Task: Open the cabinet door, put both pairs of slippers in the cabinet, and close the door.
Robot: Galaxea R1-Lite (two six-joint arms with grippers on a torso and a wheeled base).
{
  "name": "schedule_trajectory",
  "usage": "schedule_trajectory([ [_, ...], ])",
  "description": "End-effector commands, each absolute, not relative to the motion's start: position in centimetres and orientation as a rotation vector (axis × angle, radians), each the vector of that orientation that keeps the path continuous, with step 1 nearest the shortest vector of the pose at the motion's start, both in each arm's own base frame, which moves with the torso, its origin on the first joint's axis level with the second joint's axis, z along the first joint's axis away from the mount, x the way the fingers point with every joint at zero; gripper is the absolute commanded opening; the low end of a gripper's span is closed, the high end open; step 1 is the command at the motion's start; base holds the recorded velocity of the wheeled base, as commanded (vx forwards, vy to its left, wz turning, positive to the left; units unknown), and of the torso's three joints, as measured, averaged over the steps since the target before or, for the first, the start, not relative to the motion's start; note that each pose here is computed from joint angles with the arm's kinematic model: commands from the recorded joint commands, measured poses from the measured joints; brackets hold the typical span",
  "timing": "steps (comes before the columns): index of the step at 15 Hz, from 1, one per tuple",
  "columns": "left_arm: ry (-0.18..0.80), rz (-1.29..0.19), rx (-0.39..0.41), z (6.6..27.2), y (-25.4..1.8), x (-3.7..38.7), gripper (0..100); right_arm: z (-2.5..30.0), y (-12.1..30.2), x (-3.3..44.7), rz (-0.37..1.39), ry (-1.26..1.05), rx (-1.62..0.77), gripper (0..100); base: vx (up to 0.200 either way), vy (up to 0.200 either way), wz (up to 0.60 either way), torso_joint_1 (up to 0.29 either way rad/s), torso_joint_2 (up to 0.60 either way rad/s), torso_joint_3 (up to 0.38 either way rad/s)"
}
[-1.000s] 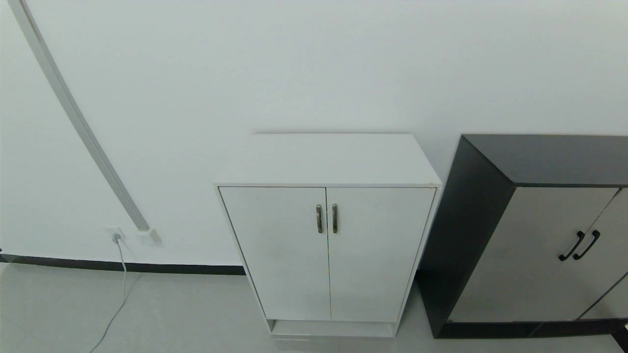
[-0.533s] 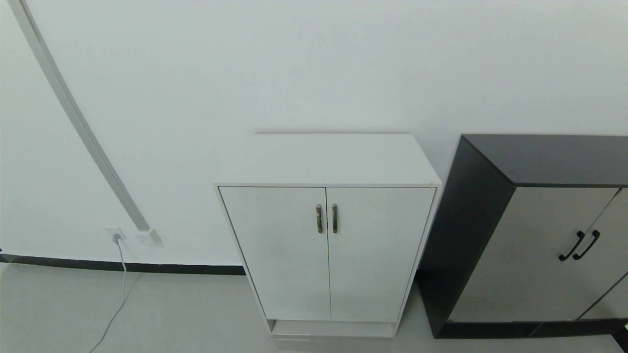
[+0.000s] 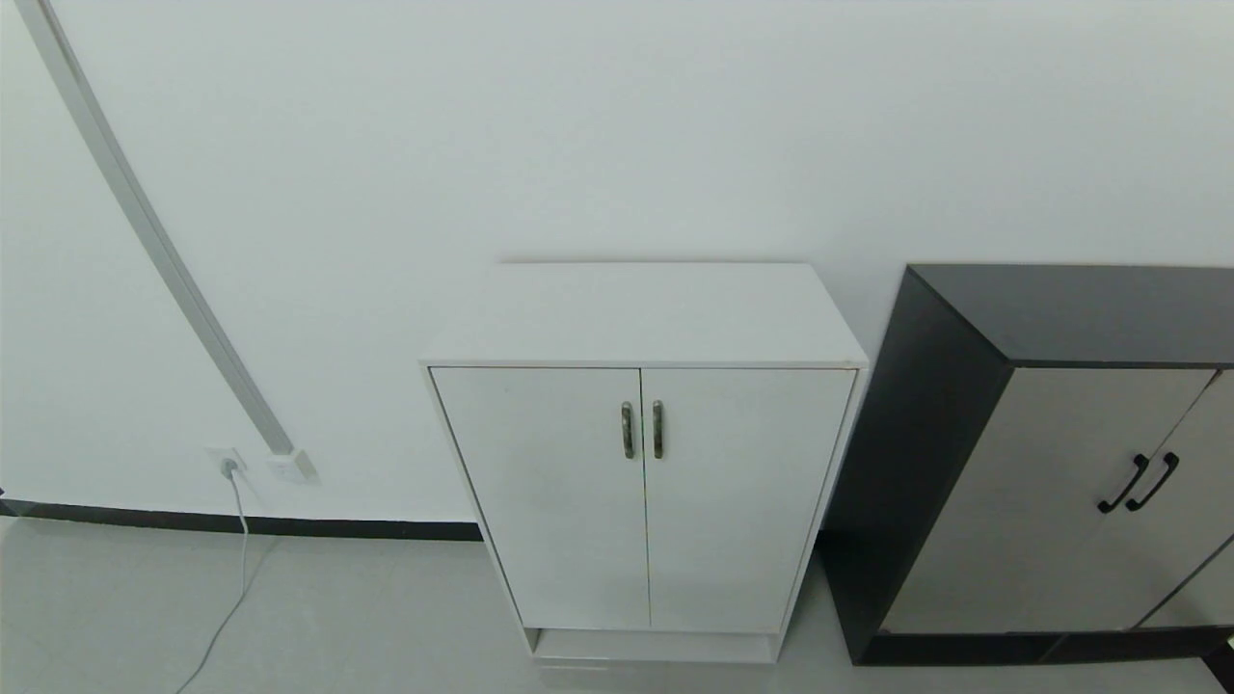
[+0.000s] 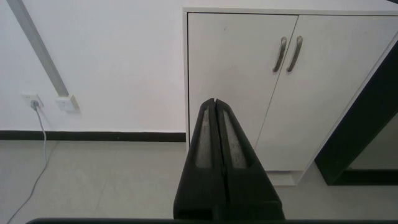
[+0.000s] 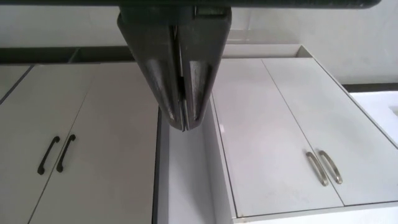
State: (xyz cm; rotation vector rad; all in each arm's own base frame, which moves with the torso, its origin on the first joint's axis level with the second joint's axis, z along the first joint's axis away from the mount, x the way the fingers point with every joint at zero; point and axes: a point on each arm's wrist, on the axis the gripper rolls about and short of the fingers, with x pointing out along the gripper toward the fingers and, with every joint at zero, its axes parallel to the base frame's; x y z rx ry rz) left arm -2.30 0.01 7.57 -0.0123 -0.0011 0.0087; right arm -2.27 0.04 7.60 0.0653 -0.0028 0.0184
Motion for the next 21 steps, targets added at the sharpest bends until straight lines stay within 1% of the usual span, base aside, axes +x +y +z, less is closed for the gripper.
schedule_trajectory([
  [1, 0.0, 0.011, -0.014, 7.57, 0.02, -2.29, 0, 7.61, 0.02, -2.28, 0.011, -0.006, 0.067, 0, 0.0, 0.0, 0.0, 0.0, 0.0, 0.0],
  [21, 0.001, 0.012, -0.012, 7.53, 0.02, -2.28, 0, 7.63, 0.01, -2.28, 0.006, -0.007, 0.057, 0, 0.0, 0.0, 0.0, 0.0, 0.0, 0.0],
])
